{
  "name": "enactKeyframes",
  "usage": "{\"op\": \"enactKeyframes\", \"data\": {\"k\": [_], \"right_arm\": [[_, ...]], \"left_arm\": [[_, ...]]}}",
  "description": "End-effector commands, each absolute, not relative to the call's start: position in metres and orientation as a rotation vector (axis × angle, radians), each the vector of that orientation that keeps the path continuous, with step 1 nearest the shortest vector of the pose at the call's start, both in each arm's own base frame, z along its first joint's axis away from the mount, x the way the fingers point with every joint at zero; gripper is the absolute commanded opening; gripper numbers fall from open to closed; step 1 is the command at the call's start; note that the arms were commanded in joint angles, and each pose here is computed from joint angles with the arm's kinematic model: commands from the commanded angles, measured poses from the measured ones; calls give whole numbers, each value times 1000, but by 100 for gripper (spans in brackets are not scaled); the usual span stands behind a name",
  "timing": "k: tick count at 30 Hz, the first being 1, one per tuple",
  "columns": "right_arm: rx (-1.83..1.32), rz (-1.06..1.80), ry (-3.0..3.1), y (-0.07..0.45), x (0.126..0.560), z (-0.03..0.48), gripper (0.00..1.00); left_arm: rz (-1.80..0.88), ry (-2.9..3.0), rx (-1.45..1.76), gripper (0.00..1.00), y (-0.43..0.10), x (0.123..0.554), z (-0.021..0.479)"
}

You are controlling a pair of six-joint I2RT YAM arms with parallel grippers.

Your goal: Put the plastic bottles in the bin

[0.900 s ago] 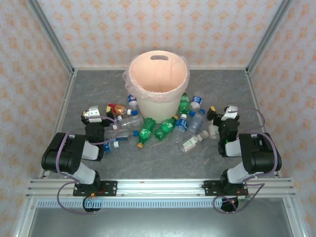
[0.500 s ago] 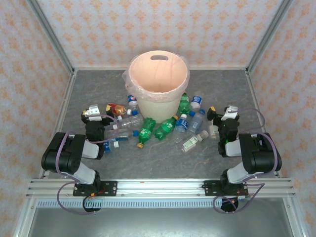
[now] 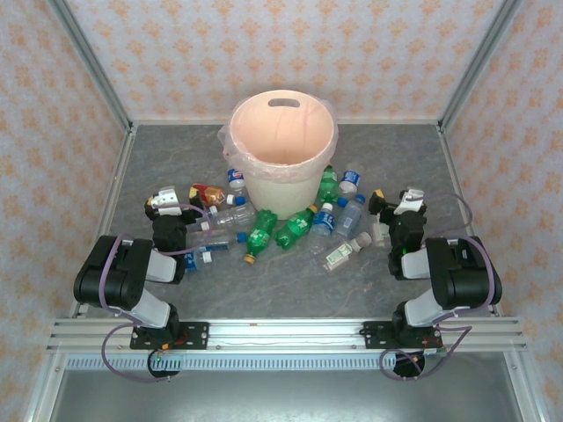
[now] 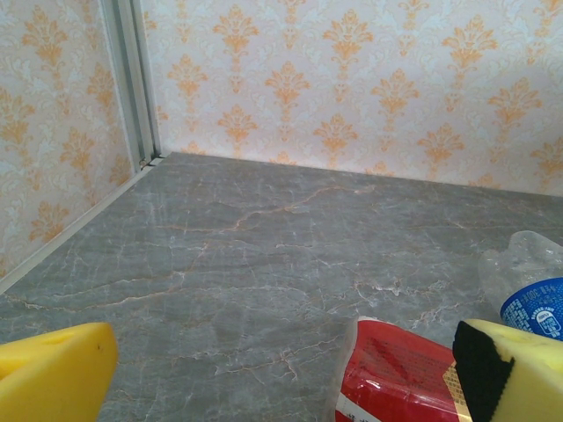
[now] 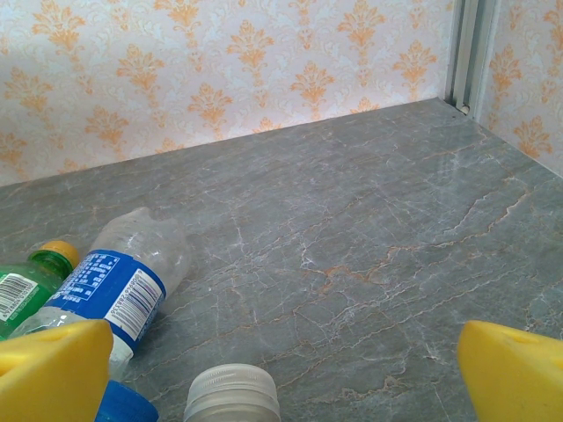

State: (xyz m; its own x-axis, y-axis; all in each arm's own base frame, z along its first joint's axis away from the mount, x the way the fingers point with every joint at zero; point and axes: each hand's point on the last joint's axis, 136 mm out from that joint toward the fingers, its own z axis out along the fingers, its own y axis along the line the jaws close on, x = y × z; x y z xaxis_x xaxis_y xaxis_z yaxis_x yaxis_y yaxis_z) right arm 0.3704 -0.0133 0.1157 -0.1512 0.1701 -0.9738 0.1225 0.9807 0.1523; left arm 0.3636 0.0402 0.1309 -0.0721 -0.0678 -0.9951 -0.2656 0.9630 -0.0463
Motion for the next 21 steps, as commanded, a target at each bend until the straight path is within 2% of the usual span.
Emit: {"op": "enactKeyframes", "data": {"k": [1,9,15,21], "right_arm": [[237,33,1703,-17,376,123,100],[238,34,1703,-17,376,123,100],[307,-6,1718,-28,381,132,100],[458,-64,1643,-50,370,165,100]], "left_arm": [[163,1624,-283,99,44,367,136],[168,1614,-320,100,51,366,140],[266,1647,-522,99,79,370,169],[224,1677,-780,99,97,368,208]]}}
